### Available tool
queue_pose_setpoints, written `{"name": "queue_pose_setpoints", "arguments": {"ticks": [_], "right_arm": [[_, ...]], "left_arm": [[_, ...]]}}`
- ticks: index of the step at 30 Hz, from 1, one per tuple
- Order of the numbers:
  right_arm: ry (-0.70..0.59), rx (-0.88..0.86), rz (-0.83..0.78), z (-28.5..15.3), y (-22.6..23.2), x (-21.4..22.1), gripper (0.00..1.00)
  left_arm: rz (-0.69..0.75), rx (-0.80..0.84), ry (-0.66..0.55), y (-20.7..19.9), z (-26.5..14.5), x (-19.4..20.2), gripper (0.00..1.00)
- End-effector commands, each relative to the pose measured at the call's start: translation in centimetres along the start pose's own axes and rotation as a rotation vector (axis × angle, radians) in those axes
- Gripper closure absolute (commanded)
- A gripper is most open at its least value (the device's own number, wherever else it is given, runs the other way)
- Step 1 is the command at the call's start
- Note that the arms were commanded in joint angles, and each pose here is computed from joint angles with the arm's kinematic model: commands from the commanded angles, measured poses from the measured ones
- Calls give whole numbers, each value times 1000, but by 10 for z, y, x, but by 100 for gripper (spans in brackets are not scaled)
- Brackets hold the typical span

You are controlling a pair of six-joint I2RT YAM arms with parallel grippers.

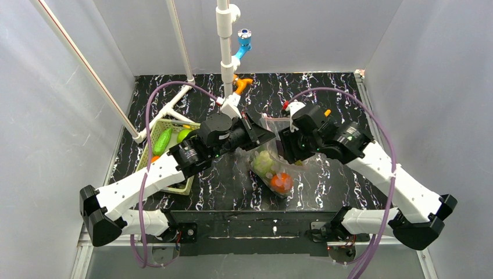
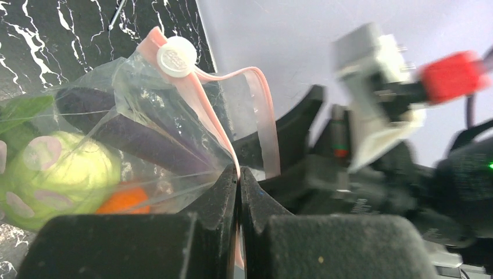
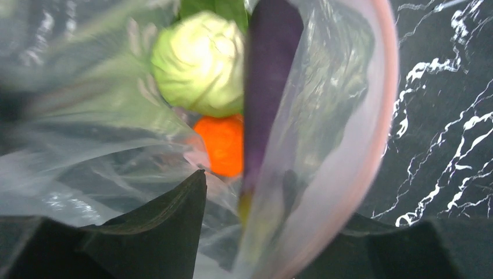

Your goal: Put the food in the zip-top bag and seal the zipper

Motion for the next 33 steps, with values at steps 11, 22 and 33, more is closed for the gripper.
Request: {"name": "queue_pose_setpoints", "arguments": {"ticks": [11, 22, 33], "right_arm": [[13, 54, 10, 10, -14, 24, 57], [-223, 39, -41, -46, -5, -51, 38], [-127, 74, 2, -13, -17, -4, 51]], "left_arm": [[6, 58, -60, -19, -22, -18, 100], [-15, 142, -72, -50, -24, -33, 100], [-58, 123, -90, -30, -28, -28, 100]]}}
Point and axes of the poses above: each gripper's point midway between its finger pads, its own z axis out along the fingers, its own y axis along the line the jaws close on, x = y × z, the point moved 1 cm from there along -z, back along the fingers, and after that the axes turned 4 degrees about z, right-handed, at the moved point
